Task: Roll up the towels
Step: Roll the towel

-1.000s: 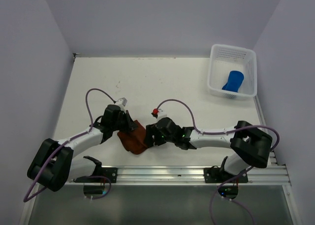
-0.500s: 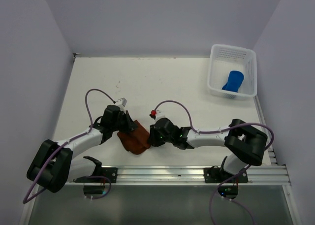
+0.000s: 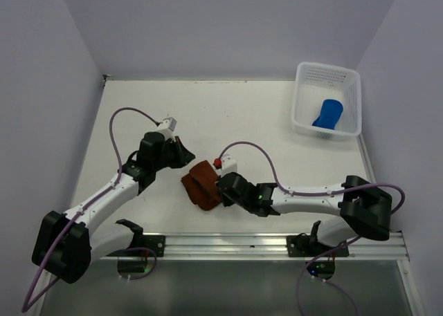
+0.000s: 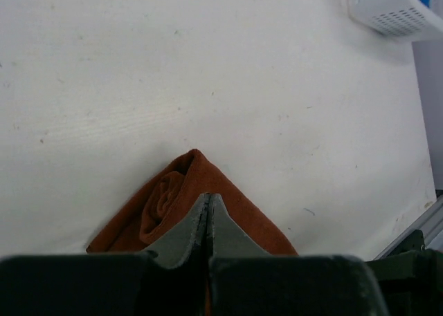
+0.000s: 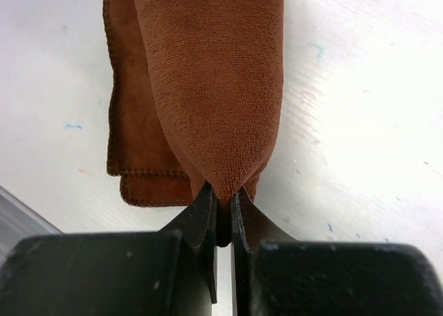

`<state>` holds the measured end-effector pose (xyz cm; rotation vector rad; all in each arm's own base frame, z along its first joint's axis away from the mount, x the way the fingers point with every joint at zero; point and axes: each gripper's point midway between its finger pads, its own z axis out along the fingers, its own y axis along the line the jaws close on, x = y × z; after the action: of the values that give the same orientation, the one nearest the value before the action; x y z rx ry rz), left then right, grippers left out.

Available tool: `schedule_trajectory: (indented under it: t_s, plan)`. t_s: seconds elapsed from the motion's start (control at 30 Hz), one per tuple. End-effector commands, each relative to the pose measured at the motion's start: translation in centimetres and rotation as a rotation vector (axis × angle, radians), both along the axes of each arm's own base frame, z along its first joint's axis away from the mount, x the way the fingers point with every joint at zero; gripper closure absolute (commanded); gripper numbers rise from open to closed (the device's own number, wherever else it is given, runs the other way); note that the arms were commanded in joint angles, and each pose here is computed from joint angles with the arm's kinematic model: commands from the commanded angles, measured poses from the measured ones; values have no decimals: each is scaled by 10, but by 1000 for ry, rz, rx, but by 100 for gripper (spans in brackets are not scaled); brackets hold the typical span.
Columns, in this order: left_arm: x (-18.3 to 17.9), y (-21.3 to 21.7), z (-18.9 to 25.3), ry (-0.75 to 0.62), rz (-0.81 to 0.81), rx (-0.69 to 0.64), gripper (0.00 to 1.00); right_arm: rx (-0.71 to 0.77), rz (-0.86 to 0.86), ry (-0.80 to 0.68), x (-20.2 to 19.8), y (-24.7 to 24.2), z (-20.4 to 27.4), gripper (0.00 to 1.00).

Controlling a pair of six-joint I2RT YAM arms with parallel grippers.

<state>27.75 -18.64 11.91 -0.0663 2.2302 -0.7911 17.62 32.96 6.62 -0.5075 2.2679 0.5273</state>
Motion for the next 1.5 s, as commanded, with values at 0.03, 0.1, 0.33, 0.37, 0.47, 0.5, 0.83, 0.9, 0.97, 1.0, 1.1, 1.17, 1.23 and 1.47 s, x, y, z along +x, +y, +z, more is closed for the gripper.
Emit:
schedule_trajectory:
  t_s: [0.03,0.1,0.33,0.37,0.47,0.5,0.83,0.9,0.97,1.0,1.1,1.17,1.23,1.47]
  plan:
    - [8,-8,34,-88,-41,-24,100,-185,-12,-211,7,-11,20,100]
    - [4,-14,34,-82,-70,-47,100,-279,-22,-250,7,-18,15,100]
    - [-6,-29,30,-77,-105,-74,100,-507,-31,-452,0,-4,26,100]
    - [-8,-31,34,-91,-109,-86,100,-582,-12,-470,-3,-6,17,100]
    - [-14,-38,36,-92,-124,-107,100,-653,15,-554,-12,8,24,100]
    - [-17,-40,35,-85,-131,-113,100,-673,36,-579,-19,16,22,100]
    - [-57,-44,-11,32,-157,-136,100,-741,135,-585,-36,35,5,100]
    - [-63,-43,-17,42,-155,-143,100,-740,149,-575,-38,38,2,100]
    - [-70,-40,-30,75,-148,-138,100,-728,153,-565,-39,40,-1,100]
    - [-74,-38,-37,97,-140,-135,100,-720,164,-554,-41,40,-3,100]
    - [-78,-34,-50,134,-124,-115,100,-677,184,-527,-45,46,-4,92]
    - [-81,-28,-59,155,-98,-103,100,-646,183,-520,-45,48,3,68]
    - [-86,-22,-70,190,-72,-87,100,-603,187,-498,-46,49,5,56]
    - [-90,-12,-84,226,-16,-68,100,-224,290,-287,-59,47,33,39]
